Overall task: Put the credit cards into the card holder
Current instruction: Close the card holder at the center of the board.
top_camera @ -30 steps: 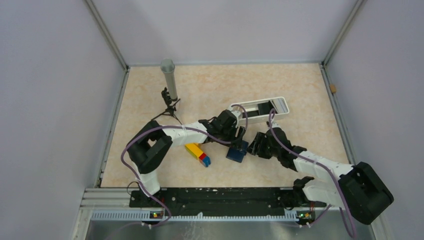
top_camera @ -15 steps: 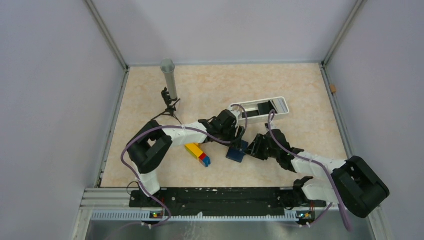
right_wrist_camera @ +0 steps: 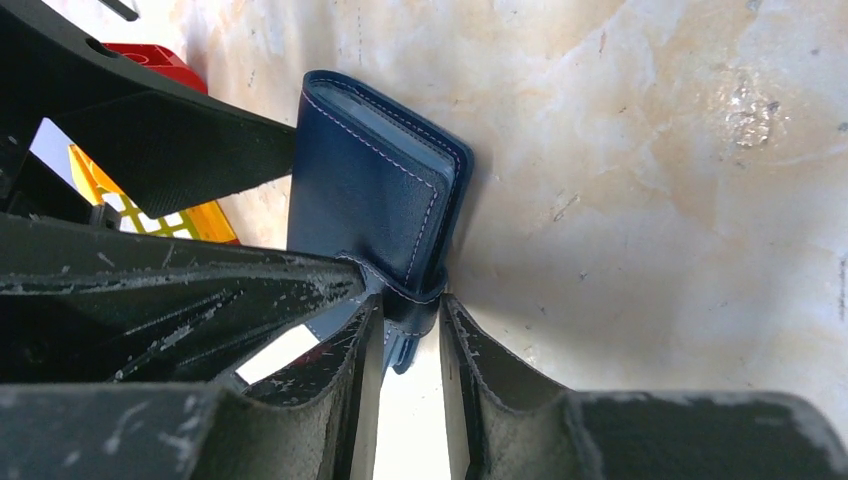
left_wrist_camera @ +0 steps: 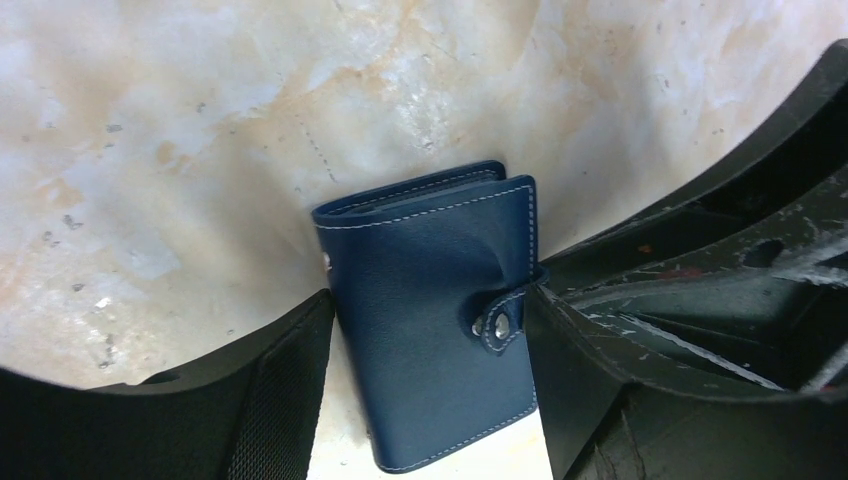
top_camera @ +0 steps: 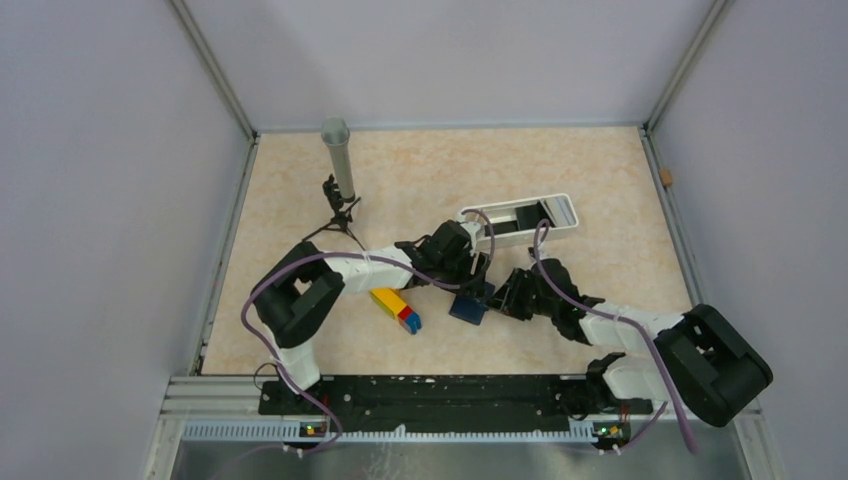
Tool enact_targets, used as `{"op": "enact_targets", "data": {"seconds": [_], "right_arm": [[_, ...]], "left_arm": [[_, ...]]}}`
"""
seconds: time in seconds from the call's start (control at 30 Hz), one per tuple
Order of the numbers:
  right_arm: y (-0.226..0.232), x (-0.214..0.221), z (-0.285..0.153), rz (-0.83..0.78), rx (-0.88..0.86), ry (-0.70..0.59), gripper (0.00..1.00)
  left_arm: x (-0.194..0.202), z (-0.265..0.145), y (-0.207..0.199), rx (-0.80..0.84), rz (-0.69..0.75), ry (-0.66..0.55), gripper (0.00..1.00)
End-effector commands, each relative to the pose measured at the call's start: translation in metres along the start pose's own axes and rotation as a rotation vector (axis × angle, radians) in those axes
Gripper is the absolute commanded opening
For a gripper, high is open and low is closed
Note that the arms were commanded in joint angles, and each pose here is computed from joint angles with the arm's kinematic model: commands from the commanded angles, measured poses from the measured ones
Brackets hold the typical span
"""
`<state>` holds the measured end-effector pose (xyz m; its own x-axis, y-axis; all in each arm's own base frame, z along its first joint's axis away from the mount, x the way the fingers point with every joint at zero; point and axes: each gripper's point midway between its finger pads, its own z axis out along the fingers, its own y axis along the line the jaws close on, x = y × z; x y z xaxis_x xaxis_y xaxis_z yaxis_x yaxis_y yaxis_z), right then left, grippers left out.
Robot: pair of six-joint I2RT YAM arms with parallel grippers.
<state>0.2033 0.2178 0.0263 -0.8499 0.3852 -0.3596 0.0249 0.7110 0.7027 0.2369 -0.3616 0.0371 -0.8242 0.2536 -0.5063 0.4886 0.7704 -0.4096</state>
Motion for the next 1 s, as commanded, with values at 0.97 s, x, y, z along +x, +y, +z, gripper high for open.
{"op": "enact_targets", "data": {"seconds": [0.97], "right_arm": [[0.006, -0.011, 0.005, 0.021, -0.005, -0.031, 0.24]], "left_arm": [[0.044, -0.004, -0.013, 0.162, -0.013, 0.088, 0.60]]}}
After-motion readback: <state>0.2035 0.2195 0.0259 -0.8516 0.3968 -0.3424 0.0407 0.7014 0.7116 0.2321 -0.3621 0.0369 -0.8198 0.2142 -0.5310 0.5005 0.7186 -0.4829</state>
